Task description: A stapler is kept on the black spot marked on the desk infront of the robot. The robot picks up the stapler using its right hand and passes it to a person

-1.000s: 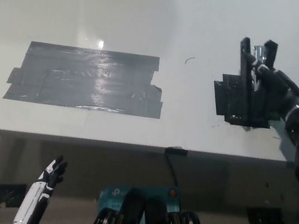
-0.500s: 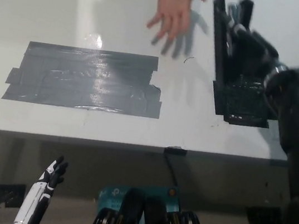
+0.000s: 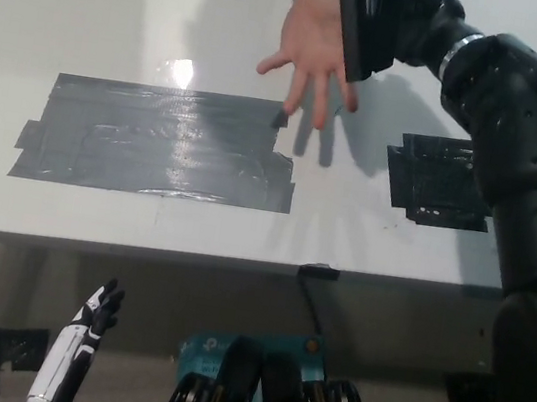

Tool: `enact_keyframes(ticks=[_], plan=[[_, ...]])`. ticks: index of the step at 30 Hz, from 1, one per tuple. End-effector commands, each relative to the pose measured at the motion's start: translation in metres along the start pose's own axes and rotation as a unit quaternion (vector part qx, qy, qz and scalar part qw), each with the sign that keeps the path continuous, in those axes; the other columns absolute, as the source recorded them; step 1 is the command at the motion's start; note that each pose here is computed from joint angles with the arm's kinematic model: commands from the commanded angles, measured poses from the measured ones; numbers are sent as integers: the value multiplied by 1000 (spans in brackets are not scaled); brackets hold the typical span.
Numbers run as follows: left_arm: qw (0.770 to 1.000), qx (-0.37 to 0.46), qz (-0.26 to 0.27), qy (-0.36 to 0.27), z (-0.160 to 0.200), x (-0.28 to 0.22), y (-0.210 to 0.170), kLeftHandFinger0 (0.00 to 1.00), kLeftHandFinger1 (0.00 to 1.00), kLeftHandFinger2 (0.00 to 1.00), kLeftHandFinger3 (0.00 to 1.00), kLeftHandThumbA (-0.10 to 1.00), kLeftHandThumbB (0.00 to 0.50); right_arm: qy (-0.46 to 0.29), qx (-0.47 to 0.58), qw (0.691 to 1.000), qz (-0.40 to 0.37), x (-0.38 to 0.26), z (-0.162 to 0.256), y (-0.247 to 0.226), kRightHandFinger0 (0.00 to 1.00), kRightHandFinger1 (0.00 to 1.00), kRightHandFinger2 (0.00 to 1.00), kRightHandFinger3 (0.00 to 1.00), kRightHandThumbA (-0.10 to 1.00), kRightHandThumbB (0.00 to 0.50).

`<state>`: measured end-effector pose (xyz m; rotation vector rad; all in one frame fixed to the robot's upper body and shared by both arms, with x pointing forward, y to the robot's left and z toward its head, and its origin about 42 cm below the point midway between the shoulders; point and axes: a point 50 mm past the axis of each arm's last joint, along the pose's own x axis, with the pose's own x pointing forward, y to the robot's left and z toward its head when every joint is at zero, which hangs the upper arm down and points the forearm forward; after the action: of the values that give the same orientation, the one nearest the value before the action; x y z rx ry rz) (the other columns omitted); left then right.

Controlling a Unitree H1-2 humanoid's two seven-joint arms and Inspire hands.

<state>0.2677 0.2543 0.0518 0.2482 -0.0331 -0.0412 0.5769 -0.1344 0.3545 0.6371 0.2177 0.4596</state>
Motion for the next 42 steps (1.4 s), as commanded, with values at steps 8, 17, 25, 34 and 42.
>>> enact_keyframes(ticks=[8,17,25,34,42], plan=[[1000,6,-5,-16,11,8,0,1000,1000,1000,1000,1000,494,-35,-70,996,-33,21,55,48,0,0,0,697,757,47],[1000,17,-8,-19,15,11,-1,1000,1000,1000,1000,1000,500,-37,-98,992,-69,30,57,67,0,0,17,815,763,39],[999,24,-12,-19,20,13,-2,1000,1000,1000,1000,1000,500,-37,-150,985,-73,36,50,81,0,0,187,315,851,51],[999,22,-12,-25,23,14,-2,1000,1000,1000,1000,1000,500,16,-287,954,-86,38,30,70,1000,1000,1000,1000,1000,342],[999,19,-13,-24,26,16,-1,1000,1000,1000,1000,1000,500,24,-353,934,-56,35,28,56,1000,1000,1000,1000,969,410]])
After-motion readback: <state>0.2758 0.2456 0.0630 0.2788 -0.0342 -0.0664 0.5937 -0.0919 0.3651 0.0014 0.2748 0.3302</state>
